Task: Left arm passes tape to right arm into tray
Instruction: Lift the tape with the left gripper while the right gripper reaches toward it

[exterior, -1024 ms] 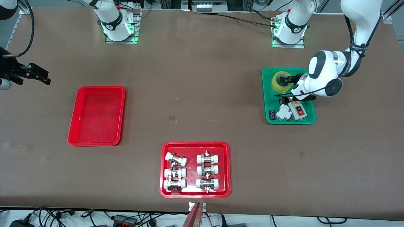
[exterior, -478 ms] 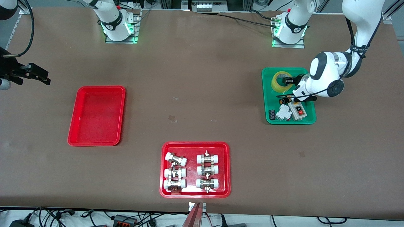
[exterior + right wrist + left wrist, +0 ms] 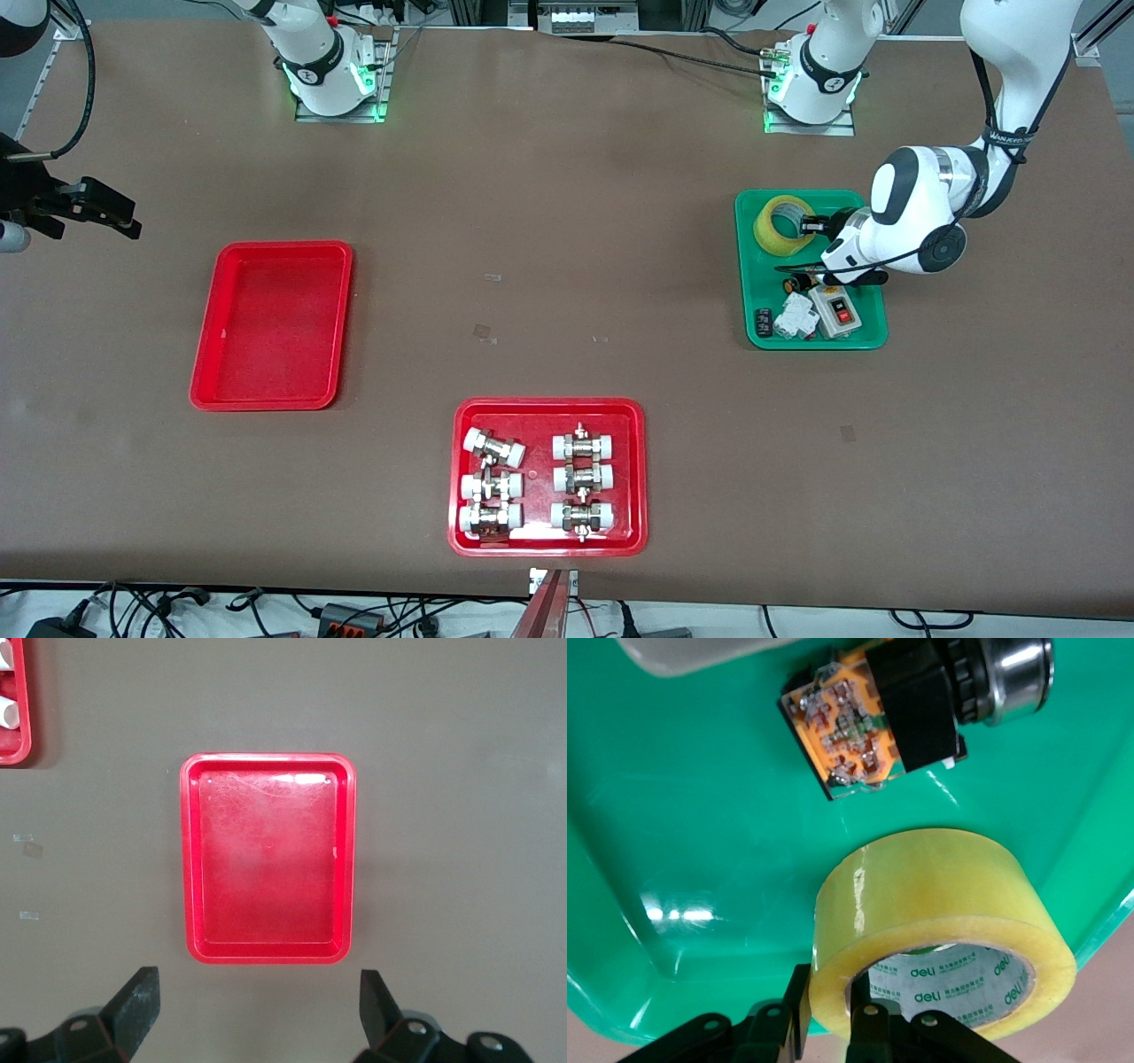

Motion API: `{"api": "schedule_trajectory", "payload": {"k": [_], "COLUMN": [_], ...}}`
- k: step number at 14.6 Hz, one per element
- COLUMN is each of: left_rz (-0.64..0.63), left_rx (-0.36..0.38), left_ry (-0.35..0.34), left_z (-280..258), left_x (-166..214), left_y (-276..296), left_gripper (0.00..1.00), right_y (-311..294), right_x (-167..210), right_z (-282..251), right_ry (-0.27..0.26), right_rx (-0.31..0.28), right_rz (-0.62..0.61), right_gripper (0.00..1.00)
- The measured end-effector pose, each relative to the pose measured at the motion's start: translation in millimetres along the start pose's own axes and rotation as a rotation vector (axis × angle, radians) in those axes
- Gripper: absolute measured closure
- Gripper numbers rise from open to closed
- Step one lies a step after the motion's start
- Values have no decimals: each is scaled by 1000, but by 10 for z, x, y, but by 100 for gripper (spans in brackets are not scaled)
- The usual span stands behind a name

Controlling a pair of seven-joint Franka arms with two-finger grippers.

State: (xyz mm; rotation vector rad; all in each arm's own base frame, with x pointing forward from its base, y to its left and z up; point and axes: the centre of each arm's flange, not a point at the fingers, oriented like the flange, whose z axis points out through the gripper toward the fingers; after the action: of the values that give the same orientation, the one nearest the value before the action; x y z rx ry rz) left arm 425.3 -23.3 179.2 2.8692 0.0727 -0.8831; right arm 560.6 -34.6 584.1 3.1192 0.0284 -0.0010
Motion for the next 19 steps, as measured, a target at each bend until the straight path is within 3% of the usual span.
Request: {"api": "schedule_trajectory", "payload": {"k": [3, 9, 16, 19], "left_rz": [28, 90, 149, 194], "left_rx": [-3, -13, -222, -346], "left_ry": [-9, -64, -10, -6], "left_z": [-171, -1202, -2231, -2595], "left_x": [37, 41, -569, -990], "left_y": [13, 451, 2373, 3141], "left_gripper": [78, 78, 78, 78], "right_y": [0, -1, -54, -143], "right_x": [0, 1, 11, 1], "right_z": [0, -1, 16, 189], "right_ry": [0, 1, -2, -83], "right_rx": [0, 0, 37, 67], "right_rz": [0, 0, 0, -12], "right_gripper": [0, 0, 0, 0]}}
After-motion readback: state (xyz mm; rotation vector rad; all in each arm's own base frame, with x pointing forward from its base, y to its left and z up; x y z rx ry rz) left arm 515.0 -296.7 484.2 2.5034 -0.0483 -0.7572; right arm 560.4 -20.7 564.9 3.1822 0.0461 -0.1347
